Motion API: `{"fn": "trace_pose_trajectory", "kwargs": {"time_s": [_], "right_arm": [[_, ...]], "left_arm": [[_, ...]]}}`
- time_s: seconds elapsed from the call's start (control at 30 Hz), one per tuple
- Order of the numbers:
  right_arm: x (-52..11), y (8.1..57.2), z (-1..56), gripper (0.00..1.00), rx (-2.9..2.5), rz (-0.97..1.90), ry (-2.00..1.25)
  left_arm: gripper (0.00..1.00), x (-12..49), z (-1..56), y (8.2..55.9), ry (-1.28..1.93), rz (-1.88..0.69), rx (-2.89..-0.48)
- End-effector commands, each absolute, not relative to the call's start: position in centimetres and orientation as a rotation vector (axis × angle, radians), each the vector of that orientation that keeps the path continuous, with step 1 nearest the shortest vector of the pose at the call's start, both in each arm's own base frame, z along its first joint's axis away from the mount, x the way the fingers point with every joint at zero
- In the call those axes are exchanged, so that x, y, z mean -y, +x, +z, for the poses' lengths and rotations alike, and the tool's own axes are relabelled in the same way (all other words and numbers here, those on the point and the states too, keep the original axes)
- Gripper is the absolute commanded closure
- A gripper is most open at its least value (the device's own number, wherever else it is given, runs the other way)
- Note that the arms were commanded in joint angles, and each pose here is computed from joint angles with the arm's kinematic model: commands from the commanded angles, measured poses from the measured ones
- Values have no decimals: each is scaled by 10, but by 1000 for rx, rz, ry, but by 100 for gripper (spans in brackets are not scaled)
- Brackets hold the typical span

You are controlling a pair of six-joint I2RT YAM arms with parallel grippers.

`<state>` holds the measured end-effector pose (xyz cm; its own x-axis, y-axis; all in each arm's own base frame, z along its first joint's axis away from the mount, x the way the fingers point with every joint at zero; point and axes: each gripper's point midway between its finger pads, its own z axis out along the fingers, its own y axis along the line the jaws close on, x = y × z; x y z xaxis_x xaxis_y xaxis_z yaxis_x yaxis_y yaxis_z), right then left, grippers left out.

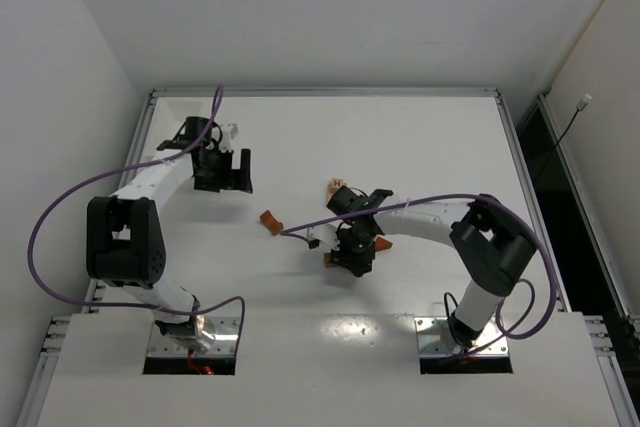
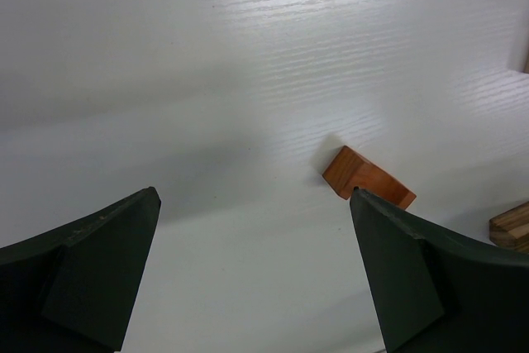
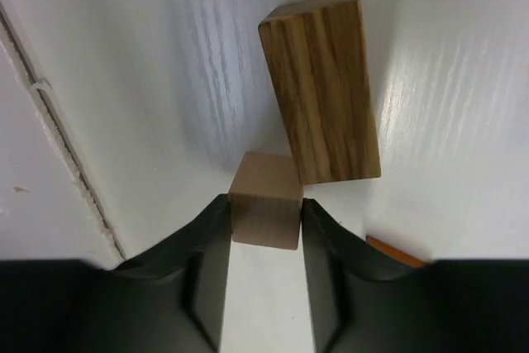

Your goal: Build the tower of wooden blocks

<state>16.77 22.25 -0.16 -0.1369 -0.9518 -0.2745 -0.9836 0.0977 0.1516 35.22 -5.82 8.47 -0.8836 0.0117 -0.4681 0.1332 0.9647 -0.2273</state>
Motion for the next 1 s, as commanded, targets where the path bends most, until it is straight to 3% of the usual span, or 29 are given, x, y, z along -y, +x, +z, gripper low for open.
{"fn": "trace_pose_trajectory", "kwargs": {"time_s": [0.0, 0.07, 0.1, 0.53, 0.73, 0.97], "right_arm": [[-242, 183, 7, 73, -2205, 454, -1937], [-241, 185, 7, 94, -2206, 438, -1937], [-241, 184, 7, 100, -2216, 440, -1927], [-254, 236, 105, 100, -2052, 262, -1870], [-267, 255, 104, 100, -2471, 496, -1422], [-254, 295, 93, 100, -2708, 135, -796]], "left_arm": [[1, 55, 94, 361, 106, -354, -2603], [1, 55, 94, 361, 106, -354, -2603], [1, 55, 91, 361, 105, -355, -2612], [1, 58, 95, 363, 113, -380, -2599], [1, 58, 102, 366, 116, -378, -2581], [1, 48, 102, 357, 57, -307, -2586]]}}
